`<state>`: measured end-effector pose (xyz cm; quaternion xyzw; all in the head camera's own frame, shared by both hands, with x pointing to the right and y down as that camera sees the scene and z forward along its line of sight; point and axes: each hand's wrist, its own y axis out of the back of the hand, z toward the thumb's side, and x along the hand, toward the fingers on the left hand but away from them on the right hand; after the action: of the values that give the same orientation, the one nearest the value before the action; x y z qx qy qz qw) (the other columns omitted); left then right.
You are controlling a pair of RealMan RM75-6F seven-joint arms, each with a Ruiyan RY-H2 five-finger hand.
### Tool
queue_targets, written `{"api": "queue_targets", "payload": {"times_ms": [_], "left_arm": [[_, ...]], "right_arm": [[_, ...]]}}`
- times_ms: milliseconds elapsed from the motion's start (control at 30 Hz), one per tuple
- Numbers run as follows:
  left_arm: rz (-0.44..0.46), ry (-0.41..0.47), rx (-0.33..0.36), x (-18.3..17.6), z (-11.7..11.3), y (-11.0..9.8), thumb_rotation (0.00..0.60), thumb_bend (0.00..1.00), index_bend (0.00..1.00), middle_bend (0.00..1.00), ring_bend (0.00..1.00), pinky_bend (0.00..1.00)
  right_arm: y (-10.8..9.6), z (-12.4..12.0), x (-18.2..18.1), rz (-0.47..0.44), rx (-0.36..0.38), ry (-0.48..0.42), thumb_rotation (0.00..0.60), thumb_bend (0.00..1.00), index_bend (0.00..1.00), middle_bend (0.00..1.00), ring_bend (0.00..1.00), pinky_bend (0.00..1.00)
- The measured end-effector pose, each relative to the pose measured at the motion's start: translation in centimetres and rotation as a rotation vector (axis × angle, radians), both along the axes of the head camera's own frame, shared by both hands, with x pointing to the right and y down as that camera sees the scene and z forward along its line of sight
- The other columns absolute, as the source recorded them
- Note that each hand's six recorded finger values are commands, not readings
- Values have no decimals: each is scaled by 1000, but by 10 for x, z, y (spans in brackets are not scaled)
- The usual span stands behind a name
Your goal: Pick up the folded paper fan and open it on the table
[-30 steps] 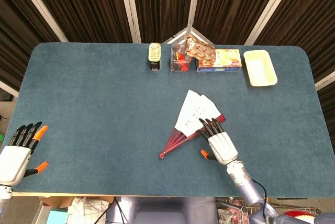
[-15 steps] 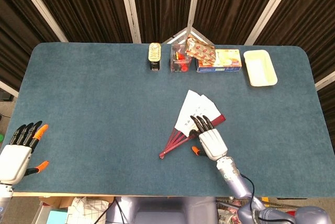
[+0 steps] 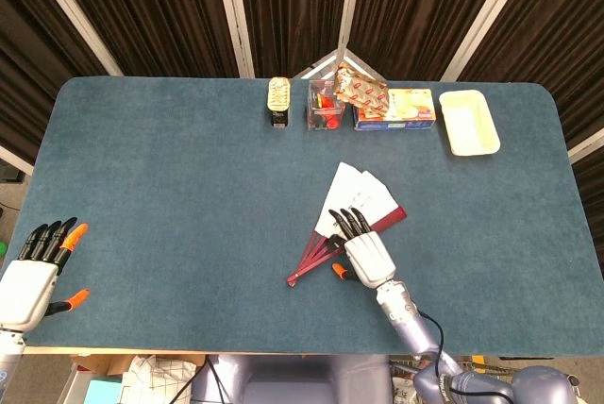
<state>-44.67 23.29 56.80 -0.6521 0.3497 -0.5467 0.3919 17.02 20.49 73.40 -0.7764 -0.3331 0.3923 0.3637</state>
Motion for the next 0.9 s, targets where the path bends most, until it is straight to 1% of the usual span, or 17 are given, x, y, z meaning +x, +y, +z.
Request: {"api": "queue_targets", "payload": {"times_ms": [333,433,500,600,800,900], "left_arm": [[-5,1,-4,0,1,-1,600,0,0,0,0,0],[-5,0,-5,0,1,-1,600,0,0,0,0,0],[-5,0,-6,0,1,0,600,0,0,0,0,0],[-5,0,-7,0,1,0,600,0,0,0,0,0],[-6,1,-9,0,1,0,600,0,0,0,0,0],[-5,1,-8,0,1,0,600,0,0,0,0,0]], "right_arm": [[5,7,-5,-3,-13,5,600,276,521,115,0,0],[7,7,-6,-6,-17,3,600,336,557,128,0,0],[7,7,-7,-4,-20,-3,600,395,584,137,0,0],[8,6,-9,-6,-19,-10,600,439,612,147,0,0],[5,-1,-9,-8,-11,-24,600,492,643,158,0,0],[0,-8,-8,-9,-1,-31,600,497,651,159,0,0]]}}
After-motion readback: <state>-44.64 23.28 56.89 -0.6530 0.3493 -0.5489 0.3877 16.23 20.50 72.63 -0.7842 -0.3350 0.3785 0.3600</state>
